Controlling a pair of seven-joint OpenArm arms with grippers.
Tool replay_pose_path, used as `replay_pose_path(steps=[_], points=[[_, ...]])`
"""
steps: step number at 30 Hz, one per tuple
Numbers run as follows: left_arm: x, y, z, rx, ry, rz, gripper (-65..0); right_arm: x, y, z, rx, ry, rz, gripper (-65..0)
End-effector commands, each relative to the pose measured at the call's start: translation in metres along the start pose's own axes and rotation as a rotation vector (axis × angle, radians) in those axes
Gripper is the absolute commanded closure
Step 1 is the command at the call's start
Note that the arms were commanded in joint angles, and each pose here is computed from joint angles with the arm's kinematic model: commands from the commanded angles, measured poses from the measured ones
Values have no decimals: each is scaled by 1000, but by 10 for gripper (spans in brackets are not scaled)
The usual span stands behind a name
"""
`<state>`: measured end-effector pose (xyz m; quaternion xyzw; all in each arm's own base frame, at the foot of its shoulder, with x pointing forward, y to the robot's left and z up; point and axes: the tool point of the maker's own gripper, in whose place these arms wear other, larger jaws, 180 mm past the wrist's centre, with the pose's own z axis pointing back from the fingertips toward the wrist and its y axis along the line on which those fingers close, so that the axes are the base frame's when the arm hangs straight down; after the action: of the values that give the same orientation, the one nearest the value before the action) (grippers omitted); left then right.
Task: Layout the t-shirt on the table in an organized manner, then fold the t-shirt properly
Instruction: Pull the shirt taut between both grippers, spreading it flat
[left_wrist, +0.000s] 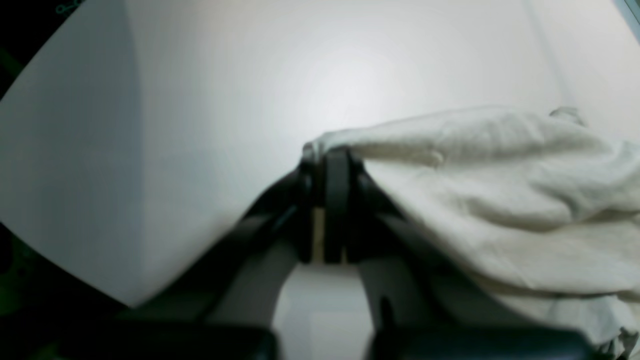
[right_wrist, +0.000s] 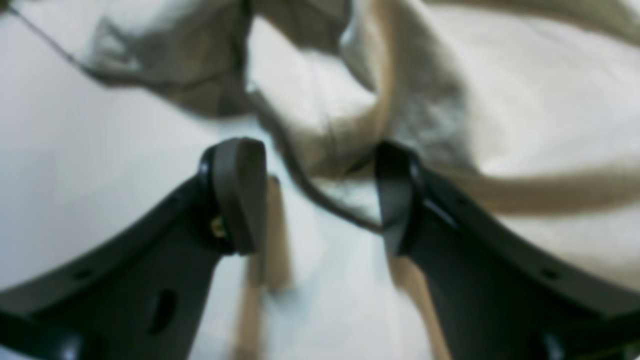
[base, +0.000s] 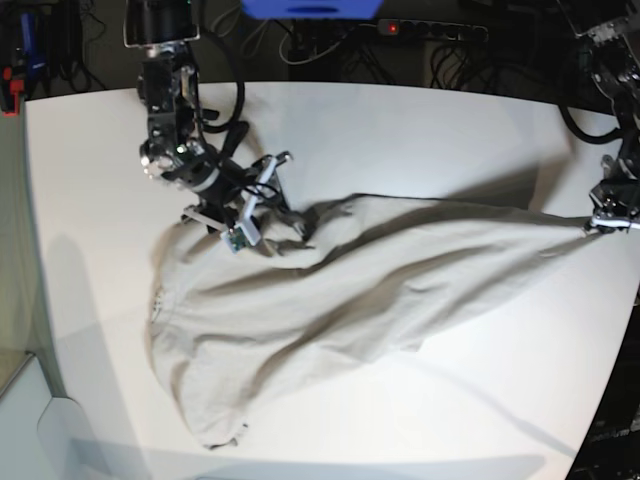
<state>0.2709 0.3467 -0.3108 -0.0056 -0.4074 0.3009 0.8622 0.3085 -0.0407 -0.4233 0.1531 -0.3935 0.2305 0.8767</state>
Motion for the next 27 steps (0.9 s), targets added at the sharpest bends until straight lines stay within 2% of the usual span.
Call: replay_pose_path(steps=[1,6,10,17,20,24,27], points=[[16,0,5,2,-50,-12,-6,13,-4,-3,5,-28,7,-258],[16,0,5,3,-49,-13,-6,24,-15,-9,-4,-30,21,-8],[18,1,5,5,-51,-18,-6,61,-36,22,-80,-107,123,-3],[26,4,8,10,-76,-4,-6,116,-49,91,-217,-139,353,0],[46,8,22,14,-145,7,-6,115,-51,109,-236,-73,472,0],[70,-7,34,-16,-221,-4,-6,91,-69,119,-285,67,491,0],[78,-8,38,-15,-240,-22,-6,63,-71,122,-279,157,494,0]])
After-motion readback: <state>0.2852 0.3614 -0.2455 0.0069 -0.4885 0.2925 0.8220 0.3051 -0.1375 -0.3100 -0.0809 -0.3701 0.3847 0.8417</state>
